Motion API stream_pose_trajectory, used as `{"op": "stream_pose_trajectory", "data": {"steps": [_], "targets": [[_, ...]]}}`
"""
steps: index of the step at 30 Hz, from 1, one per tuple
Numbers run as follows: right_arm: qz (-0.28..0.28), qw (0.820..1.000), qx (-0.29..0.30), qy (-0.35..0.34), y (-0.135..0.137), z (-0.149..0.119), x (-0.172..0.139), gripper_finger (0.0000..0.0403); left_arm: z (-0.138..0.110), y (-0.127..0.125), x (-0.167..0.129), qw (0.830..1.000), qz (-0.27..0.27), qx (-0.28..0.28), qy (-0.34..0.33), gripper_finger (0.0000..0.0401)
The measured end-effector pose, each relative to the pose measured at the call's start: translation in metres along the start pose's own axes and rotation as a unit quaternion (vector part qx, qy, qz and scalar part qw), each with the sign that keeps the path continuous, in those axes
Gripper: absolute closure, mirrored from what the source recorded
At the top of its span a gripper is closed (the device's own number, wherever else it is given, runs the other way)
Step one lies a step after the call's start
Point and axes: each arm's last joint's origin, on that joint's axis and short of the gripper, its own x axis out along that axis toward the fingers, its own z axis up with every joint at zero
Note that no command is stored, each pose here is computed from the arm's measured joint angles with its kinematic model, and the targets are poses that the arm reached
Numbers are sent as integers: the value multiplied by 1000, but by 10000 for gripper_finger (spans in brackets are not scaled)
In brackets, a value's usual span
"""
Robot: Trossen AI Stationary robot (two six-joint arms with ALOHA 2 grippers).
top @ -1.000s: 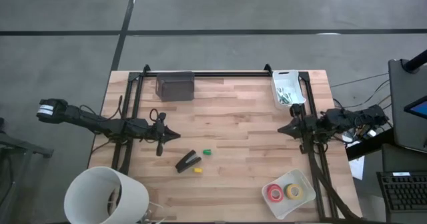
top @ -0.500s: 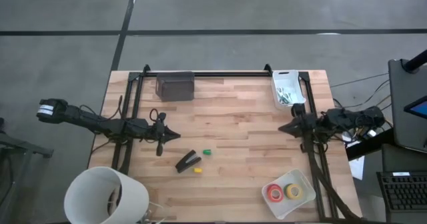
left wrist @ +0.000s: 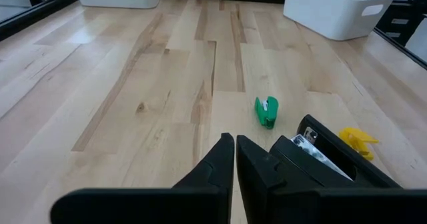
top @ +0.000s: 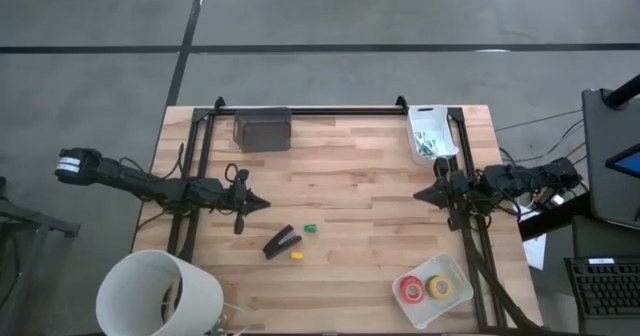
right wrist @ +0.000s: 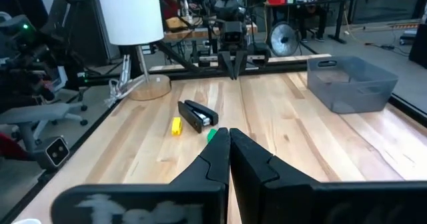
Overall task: Pick and place Stapler, Stapler remover, tape
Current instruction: Put the large black stapler into the black bin
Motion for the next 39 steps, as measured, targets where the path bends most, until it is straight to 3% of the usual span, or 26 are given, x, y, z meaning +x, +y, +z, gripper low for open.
{"op": "stream_pose_trajectory", "data": {"steps": [7,10,12,15,19,21,24,27,29,33,36,39], "targets": [[0,1000,1,-1,0,0,0,394,12,-1,-1,998,3,-27,-62,382],[0,1000,0,-1,0,0,0,394,27,-2,-4,986,-12,-89,-138,381],[0,1000,0,-1,0,0,0,394,38,-3,-7,969,-35,-145,-195,380],[0,1000,0,-1,0,0,0,394,41,-3,-9,953,-60,-212,-208,381],[0,1000,0,-1,0,0,0,394,47,-5,-3,935,-72,-300,-174,380],[0,1000,0,-1,0,0,0,394,48,-9,4,941,-61,-313,-116,370],[0,1000,0,0,0,0,0,394,54,-17,15,954,-14,-299,-9,338],[0,1000,0,-1,0,0,0,394,65,-22,22,956,49,-276,84,290],[0,1000,0,-1,0,0,0,394,74,-28,25,956,64,-256,128,257],[0,1000,0,-1,0,0,0,394,91,-46,38,964,41,-215,153,215],[0,1000,0,-1,0,0,0,394,99,-61,48,968,25,-191,162,208],[0,1000,0,-1,0,0,0,394,98,-71,59,967,44,-188,169,209]]}}
